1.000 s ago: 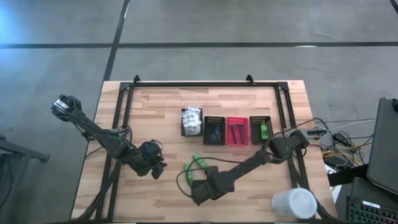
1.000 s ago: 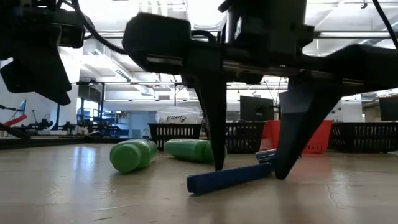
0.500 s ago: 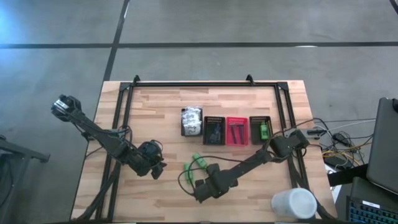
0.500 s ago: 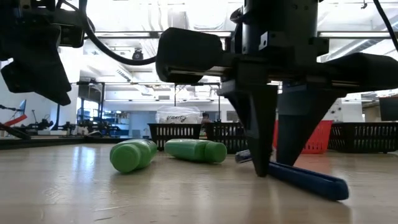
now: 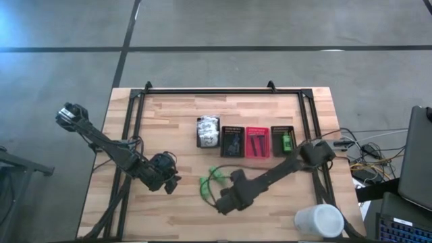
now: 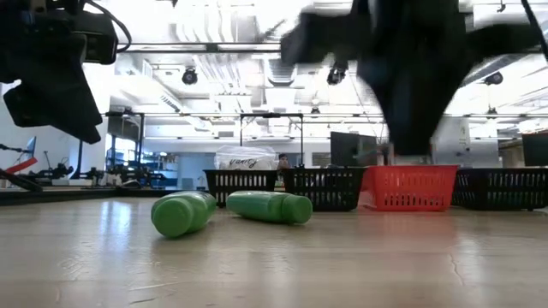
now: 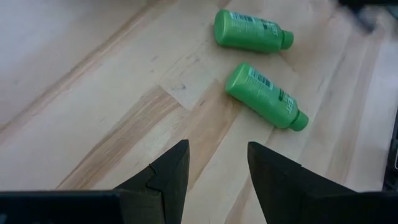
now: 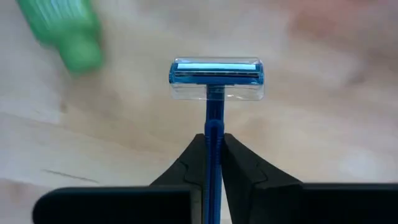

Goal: Pick & Place Travel size toiletries
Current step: Put the blue razor into the red bin

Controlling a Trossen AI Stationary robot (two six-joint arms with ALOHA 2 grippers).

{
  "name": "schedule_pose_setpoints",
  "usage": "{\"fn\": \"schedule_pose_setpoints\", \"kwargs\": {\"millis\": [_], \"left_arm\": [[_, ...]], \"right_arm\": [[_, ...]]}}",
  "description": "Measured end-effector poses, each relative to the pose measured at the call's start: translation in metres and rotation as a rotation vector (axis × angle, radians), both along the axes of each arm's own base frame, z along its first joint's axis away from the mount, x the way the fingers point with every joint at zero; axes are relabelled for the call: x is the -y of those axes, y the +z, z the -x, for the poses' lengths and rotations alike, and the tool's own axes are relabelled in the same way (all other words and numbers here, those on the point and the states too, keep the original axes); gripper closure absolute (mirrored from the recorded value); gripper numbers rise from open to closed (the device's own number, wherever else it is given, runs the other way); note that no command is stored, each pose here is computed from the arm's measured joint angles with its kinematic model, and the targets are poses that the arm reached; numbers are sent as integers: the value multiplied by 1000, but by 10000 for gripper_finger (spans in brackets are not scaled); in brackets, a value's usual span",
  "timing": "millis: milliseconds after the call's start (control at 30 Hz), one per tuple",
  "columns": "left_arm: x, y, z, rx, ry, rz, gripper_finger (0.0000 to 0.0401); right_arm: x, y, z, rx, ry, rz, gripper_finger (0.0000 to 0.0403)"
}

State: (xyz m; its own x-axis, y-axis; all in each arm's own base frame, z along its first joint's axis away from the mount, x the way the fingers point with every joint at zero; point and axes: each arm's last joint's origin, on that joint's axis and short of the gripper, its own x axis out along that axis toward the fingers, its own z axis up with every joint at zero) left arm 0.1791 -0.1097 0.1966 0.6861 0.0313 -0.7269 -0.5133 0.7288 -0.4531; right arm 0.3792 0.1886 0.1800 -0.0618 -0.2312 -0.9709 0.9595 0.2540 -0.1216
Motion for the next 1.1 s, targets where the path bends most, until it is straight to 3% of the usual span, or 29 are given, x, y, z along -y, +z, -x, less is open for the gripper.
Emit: {"fn": "schedule_pose_setpoints", "kwargs": {"millis": [133,400,533,700,933,1100], "left_arm": [[0,0,0,8,10,-9,233],[-1,1,-1,20,32,-18,233],[-1,1,-1,22,55,4,233],[-1,1,-1,24,77,25,233],[-1,1,-1,30,101,35,233],[-2,1,-1,42,140,53,233]], "right_arm": [[26,44,12,55,4,5,380],[123,81,61,149,-85,42,380],[167,78,89,189,-136,49,380],[199,60,106,240,-159,52,380],[215,25,107,244,-152,4,375],[215,6,110,186,-181,6,343]]}}
